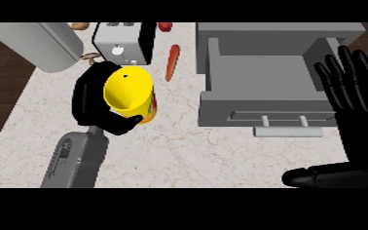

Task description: Pick up the cup, place it into the drawer and close the drawer

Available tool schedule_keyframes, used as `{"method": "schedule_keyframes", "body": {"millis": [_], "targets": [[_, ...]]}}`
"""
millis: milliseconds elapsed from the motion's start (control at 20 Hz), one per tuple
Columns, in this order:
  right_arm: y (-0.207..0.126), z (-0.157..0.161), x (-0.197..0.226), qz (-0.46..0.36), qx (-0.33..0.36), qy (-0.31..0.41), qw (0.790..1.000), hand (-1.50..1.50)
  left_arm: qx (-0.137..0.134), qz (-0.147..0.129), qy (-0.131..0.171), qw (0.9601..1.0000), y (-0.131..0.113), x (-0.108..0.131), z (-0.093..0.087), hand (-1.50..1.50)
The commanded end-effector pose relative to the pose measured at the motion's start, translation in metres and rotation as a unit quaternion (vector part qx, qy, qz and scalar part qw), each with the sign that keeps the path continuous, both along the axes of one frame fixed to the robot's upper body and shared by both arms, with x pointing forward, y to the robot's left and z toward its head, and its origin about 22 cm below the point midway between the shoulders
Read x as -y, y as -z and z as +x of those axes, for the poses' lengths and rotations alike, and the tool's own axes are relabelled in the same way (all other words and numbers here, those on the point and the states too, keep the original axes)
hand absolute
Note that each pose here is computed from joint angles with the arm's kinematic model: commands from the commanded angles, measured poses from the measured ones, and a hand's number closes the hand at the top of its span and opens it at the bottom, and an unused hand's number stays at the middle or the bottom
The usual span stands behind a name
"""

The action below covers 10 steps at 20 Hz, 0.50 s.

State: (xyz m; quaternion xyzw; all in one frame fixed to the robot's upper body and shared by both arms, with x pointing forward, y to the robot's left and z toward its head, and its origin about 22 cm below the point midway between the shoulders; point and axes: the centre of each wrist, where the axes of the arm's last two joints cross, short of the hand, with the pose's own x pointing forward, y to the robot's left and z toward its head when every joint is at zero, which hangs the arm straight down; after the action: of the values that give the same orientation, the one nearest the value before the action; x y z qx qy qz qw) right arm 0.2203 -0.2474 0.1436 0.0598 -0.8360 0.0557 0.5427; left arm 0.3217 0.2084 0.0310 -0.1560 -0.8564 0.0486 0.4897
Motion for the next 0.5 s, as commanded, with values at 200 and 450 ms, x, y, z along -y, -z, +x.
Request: {"method": "schedule_keyframes", "body": {"millis": [200,450], "targets": [[0.002,-0.018,0.005,-0.002,0.005,0.004,1.0,-1.5,0.012,0.017,0.012,0.9997,-0.079,0.05,0.019,1.5],[0.003,-0.007,0.002,-0.01,0.003,0.005,1.0,-1.5,0.022,0.032,0.002,0.9992,-0.115,0.078,0.041,1.5]]}}
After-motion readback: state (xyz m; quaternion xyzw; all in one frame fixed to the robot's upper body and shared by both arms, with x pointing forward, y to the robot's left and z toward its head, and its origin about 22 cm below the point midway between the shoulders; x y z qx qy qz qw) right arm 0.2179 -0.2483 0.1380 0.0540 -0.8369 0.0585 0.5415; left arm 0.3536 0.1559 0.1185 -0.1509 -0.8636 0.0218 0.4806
